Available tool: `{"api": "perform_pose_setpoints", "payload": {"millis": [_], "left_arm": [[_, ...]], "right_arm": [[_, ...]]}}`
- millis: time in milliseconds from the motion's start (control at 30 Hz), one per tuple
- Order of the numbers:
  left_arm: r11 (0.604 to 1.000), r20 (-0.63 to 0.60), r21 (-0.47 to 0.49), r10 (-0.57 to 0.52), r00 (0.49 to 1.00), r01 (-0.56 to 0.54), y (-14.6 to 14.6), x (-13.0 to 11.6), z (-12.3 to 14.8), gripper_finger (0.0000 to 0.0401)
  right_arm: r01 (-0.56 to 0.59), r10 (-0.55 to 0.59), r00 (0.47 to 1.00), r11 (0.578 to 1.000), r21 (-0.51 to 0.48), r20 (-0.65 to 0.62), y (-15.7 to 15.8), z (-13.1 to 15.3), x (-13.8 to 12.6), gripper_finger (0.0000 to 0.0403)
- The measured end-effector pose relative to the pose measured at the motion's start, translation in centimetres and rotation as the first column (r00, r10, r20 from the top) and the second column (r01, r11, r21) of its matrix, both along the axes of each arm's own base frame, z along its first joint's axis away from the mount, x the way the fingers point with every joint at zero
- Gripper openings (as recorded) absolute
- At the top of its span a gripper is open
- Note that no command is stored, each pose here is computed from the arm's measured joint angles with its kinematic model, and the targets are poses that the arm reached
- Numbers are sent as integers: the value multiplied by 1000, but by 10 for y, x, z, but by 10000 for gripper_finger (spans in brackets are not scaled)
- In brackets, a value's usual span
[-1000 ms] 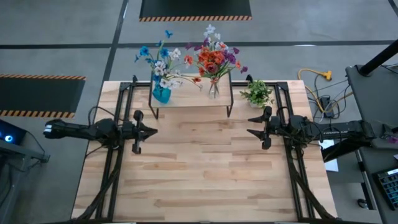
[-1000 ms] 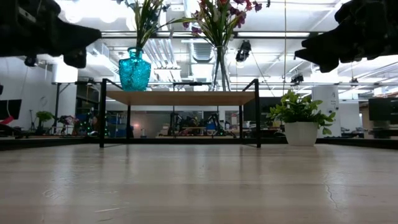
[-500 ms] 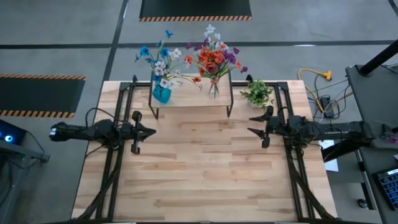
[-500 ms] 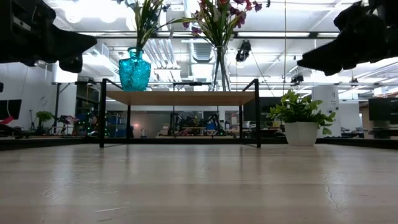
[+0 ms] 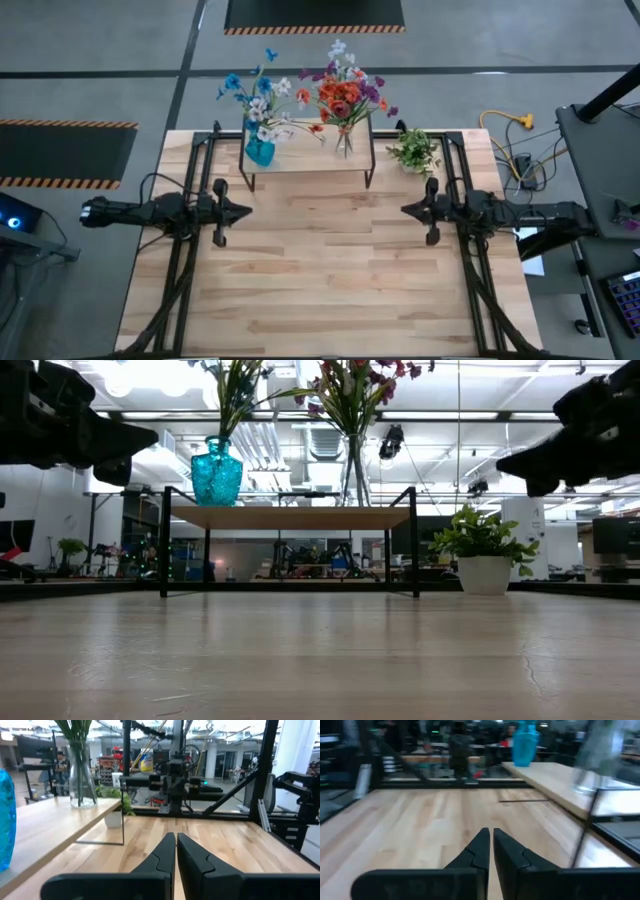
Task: Pick and place flowers into a vace then onto a shelf
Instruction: Return to Home Position
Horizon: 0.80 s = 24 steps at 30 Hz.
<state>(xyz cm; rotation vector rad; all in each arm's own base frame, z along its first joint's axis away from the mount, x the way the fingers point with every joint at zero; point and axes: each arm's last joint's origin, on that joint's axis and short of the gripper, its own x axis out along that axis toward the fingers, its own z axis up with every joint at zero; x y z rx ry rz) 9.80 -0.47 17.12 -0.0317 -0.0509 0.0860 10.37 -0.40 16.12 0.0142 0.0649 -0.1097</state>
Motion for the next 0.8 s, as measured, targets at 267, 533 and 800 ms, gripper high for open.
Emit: {"api": "perform_pose_setpoints", "payload": {"millis": [267, 533, 800], "left_arm": [[1000, -8, -3, -7, 1000, 7, 0, 0, -1, 0], [1000, -37, 0, -7, 999, 7, 0, 2, -3, 0], [1000, -71, 3, -8, 997, 8, -1, 4, -6, 0]], "right_arm": [[-163, 163, 986, 986, -27, 29, 5, 3, 0, 12], [-279, 278, 959, 960, 7, 61, 8, 6, -1, 13], [-279, 278, 959, 960, 7, 61, 8, 6, -1, 13]]}}
